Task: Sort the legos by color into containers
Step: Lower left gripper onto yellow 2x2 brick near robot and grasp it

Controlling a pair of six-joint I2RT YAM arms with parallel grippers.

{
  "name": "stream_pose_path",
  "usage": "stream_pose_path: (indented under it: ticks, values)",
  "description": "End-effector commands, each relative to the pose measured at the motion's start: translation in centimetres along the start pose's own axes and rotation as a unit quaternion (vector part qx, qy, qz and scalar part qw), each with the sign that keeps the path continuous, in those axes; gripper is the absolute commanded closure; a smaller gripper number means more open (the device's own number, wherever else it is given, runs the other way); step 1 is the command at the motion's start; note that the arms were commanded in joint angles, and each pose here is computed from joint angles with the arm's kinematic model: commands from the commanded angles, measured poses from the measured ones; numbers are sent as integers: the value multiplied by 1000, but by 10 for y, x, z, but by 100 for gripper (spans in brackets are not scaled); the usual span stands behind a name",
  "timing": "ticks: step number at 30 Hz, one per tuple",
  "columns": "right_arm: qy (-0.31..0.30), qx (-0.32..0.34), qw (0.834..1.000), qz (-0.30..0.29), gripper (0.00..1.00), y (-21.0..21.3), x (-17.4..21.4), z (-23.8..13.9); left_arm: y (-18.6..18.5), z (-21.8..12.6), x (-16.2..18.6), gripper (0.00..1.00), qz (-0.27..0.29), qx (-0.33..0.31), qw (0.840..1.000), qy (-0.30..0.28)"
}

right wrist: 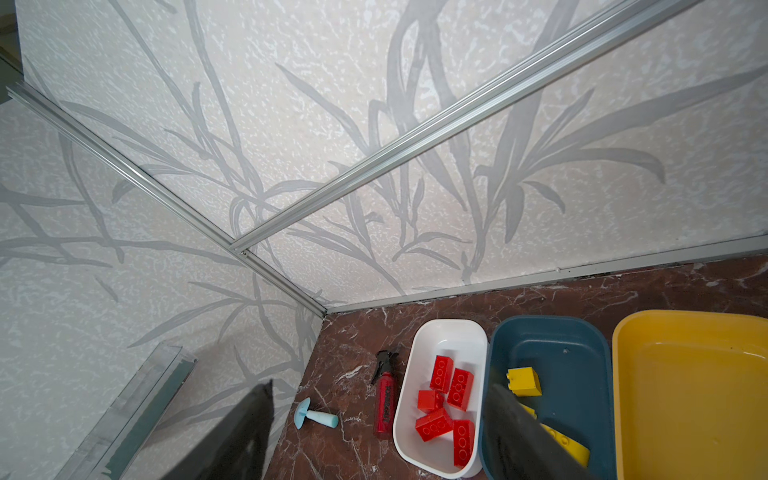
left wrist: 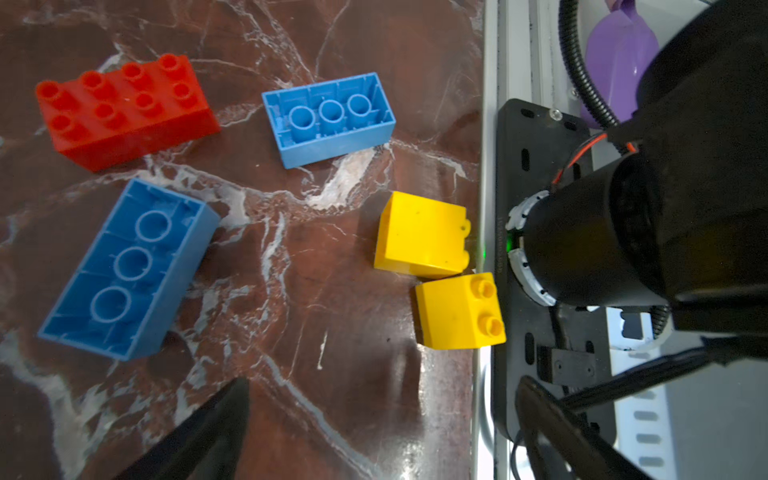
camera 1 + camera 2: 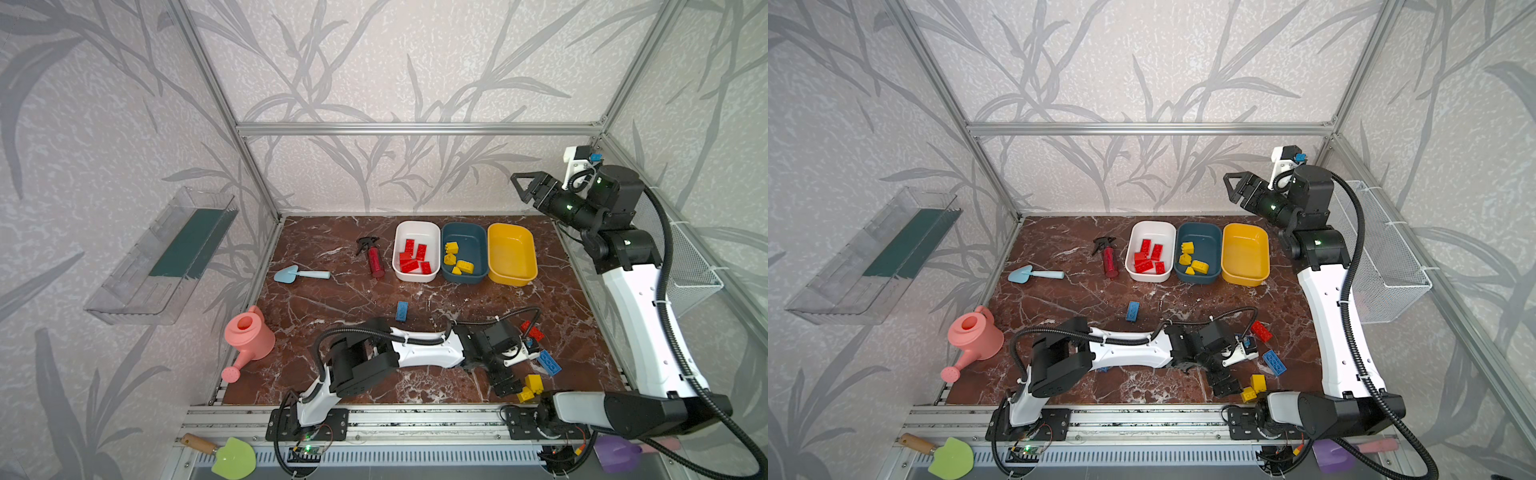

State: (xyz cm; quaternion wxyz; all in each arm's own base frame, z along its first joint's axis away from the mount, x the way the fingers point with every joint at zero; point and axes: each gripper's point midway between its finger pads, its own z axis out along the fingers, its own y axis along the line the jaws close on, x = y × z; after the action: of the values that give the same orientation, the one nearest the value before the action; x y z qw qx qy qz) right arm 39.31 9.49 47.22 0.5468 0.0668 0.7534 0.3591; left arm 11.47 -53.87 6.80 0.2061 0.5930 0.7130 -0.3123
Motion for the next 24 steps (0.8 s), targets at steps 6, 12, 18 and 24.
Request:
stream_pose_path:
  ticks: [6, 12, 18, 24]
  values:
    - [-6, -17, 1000, -1, 20, 9, -5, -6, -28, 19, -4, 1, 48, 27, 998, 12]
    - [-3, -14, 1000, -1, 20, 7, -1, -7, -30, 33, 0, 1, 48, 21, 998, 28]
    - [-3, -11, 1000, 0, 20, 4, 2, -8, -18, 43, 2, 1, 40, -12, 999, 31]
    - [2, -16, 1000, 2, 20, 3, 6, -7, -6, 47, 2, 6, 28, -32, 999, 30]
